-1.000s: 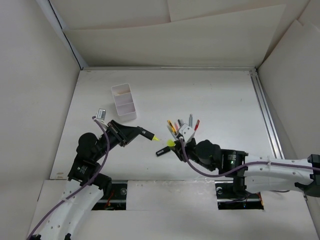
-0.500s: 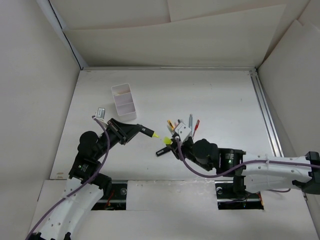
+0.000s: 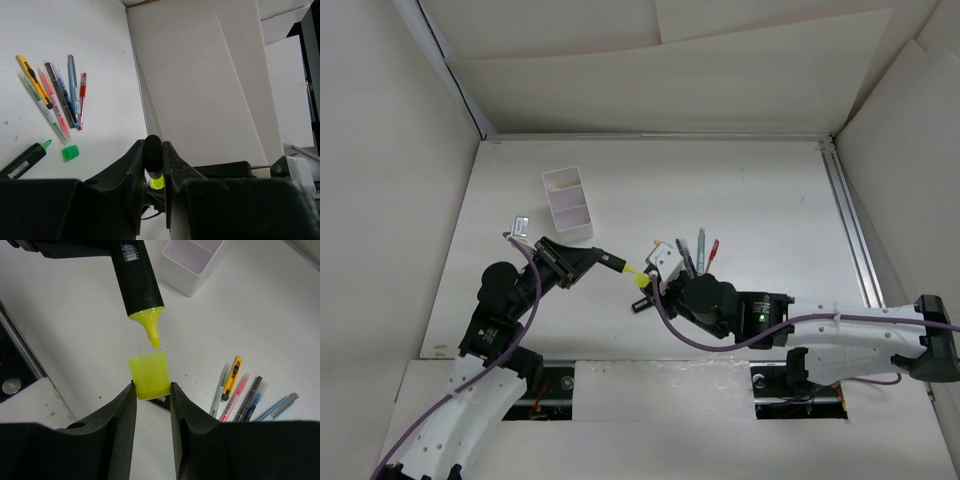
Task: Sort the stationery into containers
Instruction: Close the pen cap on the pen.
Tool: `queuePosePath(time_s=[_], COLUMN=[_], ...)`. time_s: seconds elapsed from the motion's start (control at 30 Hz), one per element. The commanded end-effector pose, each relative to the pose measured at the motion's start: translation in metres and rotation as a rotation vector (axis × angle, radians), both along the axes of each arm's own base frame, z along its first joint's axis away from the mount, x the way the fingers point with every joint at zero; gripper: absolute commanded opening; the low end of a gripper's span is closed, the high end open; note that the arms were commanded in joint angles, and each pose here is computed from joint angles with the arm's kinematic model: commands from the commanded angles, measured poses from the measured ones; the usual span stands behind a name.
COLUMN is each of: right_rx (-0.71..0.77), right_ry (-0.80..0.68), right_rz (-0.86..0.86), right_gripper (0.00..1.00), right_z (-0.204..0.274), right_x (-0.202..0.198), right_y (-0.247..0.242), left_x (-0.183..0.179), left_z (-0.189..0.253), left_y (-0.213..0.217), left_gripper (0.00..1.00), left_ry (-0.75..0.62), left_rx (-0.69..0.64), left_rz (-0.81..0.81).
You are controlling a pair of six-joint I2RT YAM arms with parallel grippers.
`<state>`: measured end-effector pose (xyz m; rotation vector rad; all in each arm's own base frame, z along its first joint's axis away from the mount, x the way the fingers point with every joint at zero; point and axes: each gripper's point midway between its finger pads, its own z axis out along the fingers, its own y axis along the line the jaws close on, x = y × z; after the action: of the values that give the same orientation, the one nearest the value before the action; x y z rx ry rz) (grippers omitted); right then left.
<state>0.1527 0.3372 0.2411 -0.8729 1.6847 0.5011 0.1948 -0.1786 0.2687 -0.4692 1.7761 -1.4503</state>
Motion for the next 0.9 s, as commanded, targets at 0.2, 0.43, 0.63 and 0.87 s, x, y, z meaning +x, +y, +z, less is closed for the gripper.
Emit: queuePosePath(time_s=[0.2,0.43,0.63,0.87], right_rx=[0.031,0.005,-0.015,-0.011], right_ry=[-0.033,-0.043,-0.042,-0.043], right_rz=[-0.025,-0.043,-0.051,-0.051], right_gripper=[0.26,0.26,0.26,0.26], right_z=[0.027,0.023,0.017,0.020], right_x=[0.005,0.008,0.010,0.012], right_y=[0.007,0.005,0.009,0.017], left_x=[0.001,-0.001,-0.004,-0.007], left_z=[-0.002,-0.002,-0.009,-0.006], left_y=[-0.001,-0.001,-0.006,-0.008], left_gripper=[0.00,0.00,0.00,0.00], left_ry=[-0.038,-0.046,-0.040,-0.050], left_rx=[0.018,0.014,0.004,0.000], left_rz=[-0.005,-0.014,-0.049,-0.069])
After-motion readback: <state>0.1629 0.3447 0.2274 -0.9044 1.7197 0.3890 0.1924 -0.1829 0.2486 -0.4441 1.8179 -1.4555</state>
